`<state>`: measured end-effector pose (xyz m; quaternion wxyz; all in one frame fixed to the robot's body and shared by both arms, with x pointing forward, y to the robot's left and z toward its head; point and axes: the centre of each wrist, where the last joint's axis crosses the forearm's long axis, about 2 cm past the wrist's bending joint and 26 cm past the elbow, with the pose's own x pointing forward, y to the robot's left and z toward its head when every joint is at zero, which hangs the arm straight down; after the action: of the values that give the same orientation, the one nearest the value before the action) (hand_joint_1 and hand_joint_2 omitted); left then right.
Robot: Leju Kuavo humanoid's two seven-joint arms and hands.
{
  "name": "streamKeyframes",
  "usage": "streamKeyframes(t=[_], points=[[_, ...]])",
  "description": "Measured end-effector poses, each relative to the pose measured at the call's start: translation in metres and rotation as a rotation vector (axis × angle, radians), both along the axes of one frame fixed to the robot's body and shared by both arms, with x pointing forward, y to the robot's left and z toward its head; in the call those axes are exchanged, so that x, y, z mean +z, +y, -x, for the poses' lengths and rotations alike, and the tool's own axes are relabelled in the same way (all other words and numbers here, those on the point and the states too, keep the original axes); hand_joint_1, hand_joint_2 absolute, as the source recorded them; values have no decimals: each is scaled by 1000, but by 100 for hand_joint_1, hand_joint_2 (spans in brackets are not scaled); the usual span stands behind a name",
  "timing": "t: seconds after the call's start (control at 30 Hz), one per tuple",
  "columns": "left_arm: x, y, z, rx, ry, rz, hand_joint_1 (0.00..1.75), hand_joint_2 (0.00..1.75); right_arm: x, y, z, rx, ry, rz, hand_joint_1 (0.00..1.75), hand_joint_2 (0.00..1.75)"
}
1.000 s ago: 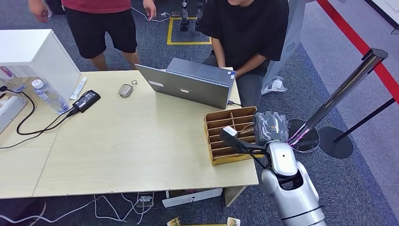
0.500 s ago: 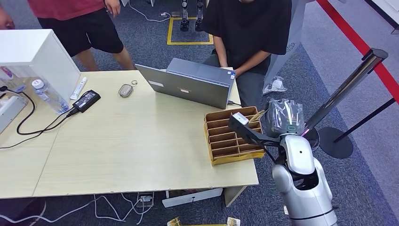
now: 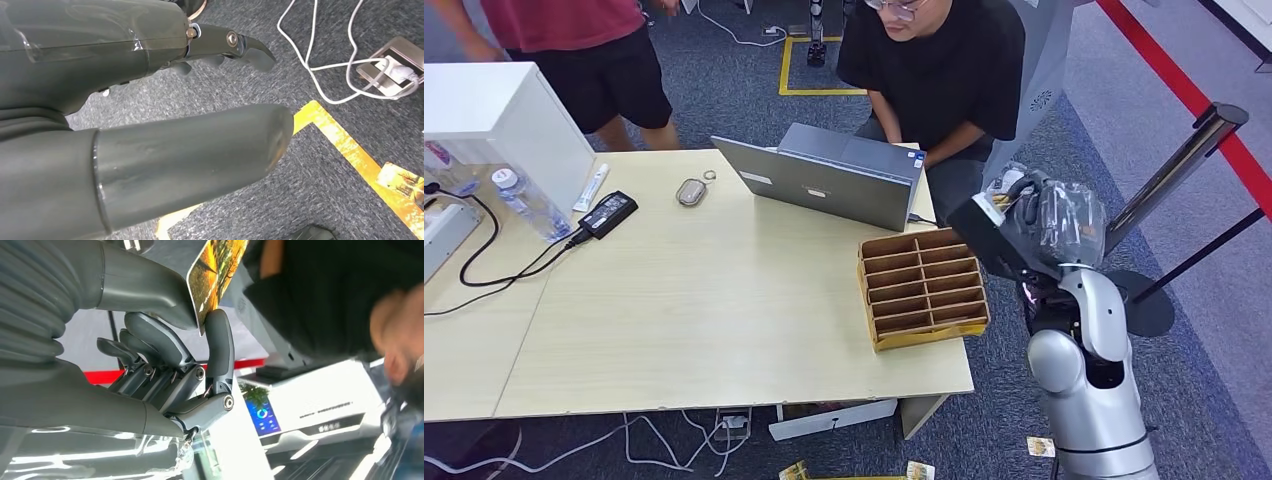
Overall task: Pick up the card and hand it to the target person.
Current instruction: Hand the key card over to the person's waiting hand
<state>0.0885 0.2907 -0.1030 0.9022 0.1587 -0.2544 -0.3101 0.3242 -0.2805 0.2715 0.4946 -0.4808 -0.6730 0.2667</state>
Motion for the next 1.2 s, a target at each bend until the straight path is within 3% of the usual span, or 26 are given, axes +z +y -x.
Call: streamKeyframes(t=[0.2, 0.43, 0.7, 1.2], points=[[0, -1, 0, -24, 0, 3, 0, 0, 24, -17, -15, -61, -90, -59, 175, 175], [0, -6, 0, -51, -6, 10, 0, 0, 36, -31, -32, -176, -146, 2, 175, 175], [0, -12, -1, -62, -8, 16, 0, 0, 33, -39, -48, -249, -116, 87, 175, 175], [1, -22, -3, -61, 6, 14, 0, 0, 13, -46, -60, -278, -38, 119, 174, 175]])
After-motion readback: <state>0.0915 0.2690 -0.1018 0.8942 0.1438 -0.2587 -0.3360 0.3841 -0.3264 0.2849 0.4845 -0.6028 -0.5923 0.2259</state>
